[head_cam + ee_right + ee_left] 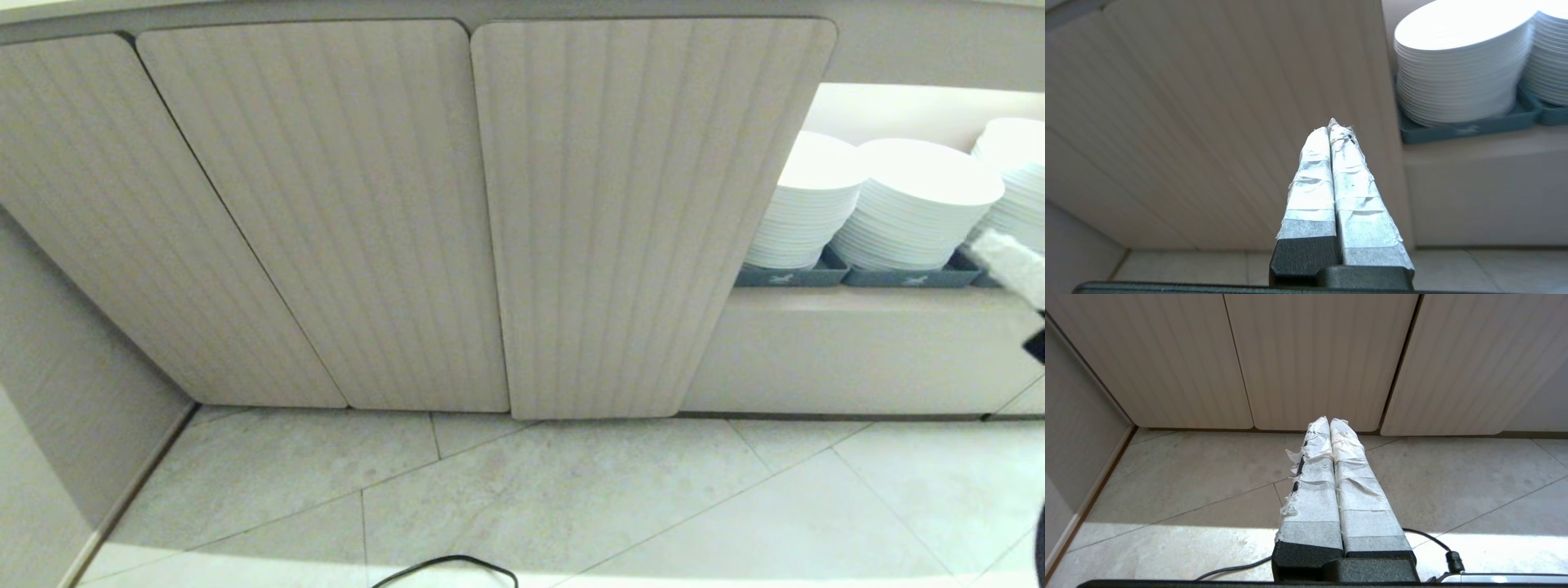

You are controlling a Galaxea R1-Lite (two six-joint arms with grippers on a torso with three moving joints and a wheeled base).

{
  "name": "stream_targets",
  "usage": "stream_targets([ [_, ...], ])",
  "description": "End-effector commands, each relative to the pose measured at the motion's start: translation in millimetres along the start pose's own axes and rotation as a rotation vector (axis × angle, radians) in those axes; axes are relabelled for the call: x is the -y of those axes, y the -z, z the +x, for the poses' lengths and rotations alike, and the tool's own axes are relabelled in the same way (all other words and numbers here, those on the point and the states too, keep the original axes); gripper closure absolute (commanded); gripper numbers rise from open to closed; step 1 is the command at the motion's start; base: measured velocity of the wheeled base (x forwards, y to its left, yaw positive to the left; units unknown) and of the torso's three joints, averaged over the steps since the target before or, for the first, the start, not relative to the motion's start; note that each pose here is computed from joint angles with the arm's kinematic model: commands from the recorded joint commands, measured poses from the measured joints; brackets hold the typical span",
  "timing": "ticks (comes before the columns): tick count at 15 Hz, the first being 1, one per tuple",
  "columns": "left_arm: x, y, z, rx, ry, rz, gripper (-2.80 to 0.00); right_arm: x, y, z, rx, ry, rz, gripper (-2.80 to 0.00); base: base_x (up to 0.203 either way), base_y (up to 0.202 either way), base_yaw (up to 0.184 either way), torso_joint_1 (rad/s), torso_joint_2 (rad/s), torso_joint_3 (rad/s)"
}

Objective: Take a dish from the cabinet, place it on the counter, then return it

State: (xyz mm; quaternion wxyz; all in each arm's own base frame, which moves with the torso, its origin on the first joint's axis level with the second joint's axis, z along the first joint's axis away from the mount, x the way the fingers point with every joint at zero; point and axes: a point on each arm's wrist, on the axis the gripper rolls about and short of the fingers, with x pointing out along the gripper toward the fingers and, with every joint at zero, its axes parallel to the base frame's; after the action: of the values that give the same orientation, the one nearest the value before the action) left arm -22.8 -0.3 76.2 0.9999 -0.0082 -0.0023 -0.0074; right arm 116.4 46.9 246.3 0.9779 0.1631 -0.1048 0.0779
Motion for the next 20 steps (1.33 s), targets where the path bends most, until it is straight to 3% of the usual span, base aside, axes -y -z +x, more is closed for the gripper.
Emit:
stream_targets([
  [1,0.0,0,0,0.001,0.001,0.0,0.0,13,-10,-47,0.078,-0.021,0.014,0.0,0.0,0.0,0.0,0.0,0.0,0.0],
  [6,0.0,0,0,0.0,0.001,0.0,0.0,52,52,-114,-0.011,0.053,-0.096,0.0,0.0,0.0,0.0,0.0,0.0,0.0],
  [7,0.0,0,0,0.0,-0.001,0.0,0.0,55,61,-123,-0.024,0.04,-0.114,0.0,0.0,0.0,0.0,0.0,0.0,0.0],
  [9,0.0,0,0,0.001,0.001,0.0,0.0,60,80,-135,-0.146,0.088,-0.174,0.0,0.0,0.0,0.0,0.0,0.0,0.0],
  [12,0.0,0,0,0.001,0.001,0.0,0.0,64,98,-156,-0.217,0.106,-0.258,0.0,0.0,0.0,0.0,0.0,0.0,0.0],
  [14,0.0,0,0,0.0,0.001,0.0,0.0,69,112,-168,-0.289,0.173,-0.352,0.0,0.0,0.0,0.0,0.0,0.0,0.0],
  [20,0.0,0,0,0.001,0.001,0.0,0.0,69,117,-179,-0.21,0.157,-0.399,0.0,0.0,0.0,0.0,0.0,0.0,0.0],
])
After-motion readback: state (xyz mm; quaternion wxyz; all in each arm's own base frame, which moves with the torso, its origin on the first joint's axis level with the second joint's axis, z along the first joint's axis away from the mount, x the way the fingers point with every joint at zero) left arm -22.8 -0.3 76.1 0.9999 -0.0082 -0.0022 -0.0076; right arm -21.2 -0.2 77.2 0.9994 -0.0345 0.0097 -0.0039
